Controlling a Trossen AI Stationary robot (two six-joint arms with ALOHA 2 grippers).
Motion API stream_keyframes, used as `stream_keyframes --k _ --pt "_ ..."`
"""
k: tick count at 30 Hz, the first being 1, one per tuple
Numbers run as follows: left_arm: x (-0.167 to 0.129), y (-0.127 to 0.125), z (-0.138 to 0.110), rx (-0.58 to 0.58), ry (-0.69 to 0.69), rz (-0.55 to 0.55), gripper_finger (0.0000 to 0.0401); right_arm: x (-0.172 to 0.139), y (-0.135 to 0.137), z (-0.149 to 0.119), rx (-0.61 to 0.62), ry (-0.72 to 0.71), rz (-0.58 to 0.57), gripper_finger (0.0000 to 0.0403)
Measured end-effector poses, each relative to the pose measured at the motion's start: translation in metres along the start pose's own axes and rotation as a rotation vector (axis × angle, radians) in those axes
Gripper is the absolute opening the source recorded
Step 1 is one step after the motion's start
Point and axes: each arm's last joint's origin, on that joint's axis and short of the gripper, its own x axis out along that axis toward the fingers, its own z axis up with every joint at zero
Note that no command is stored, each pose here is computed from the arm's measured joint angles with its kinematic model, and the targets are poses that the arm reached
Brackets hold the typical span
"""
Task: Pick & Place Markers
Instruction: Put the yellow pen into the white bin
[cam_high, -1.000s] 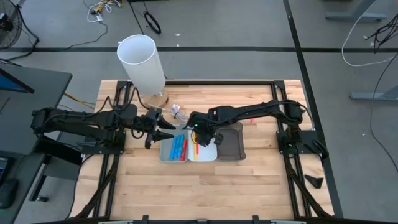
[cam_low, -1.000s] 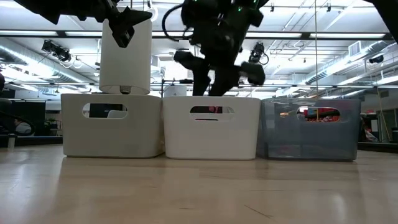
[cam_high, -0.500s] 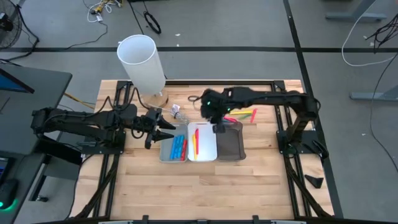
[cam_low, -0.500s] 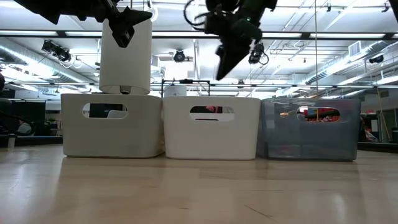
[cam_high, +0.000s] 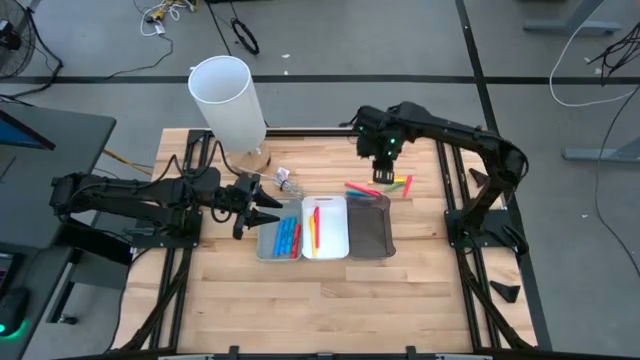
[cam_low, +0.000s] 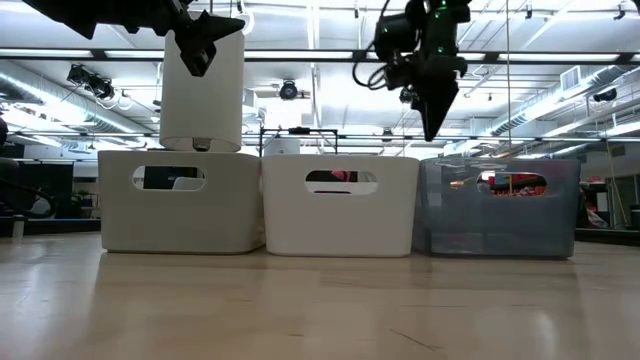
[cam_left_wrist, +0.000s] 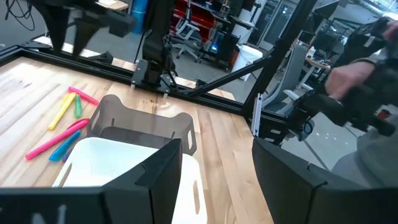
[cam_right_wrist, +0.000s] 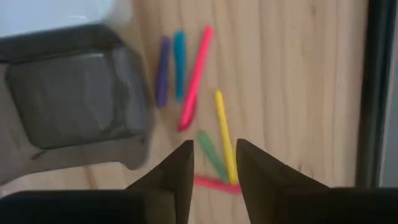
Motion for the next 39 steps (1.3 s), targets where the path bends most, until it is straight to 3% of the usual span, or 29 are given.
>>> stream_keyframes --k 7,13,20,28,39 --pt "0.0 0.0 0.0 0.0 0.0 0.0 0.0202 -0.001 -0.029 -0.01 0.02 -0.016 -0.021 0.0119" --pt "0.0 0.0 0.0 0.0 0.0 0.0 0.0202 0.002 -0.038 -0.009 0.014 -0.054 -0.044 0.0119" --pt "0.0 0.0 0.0 0.0 0.0 0.0 0.0202 0.04 -0.035 -0.018 -0.088 0.006 -0.014 0.0119" --pt "0.0 0.0 0.0 0.0 0.0 0.0 0.0202 0.078 -0.031 -0.03 -0.102 0.026 -0.002 0.0119" --pt "0.0 0.0 0.0 0.0 0.0 0.0 0.0202 0.109 -0.032 -0.044 -0.113 0.027 -0.003 0.0119"
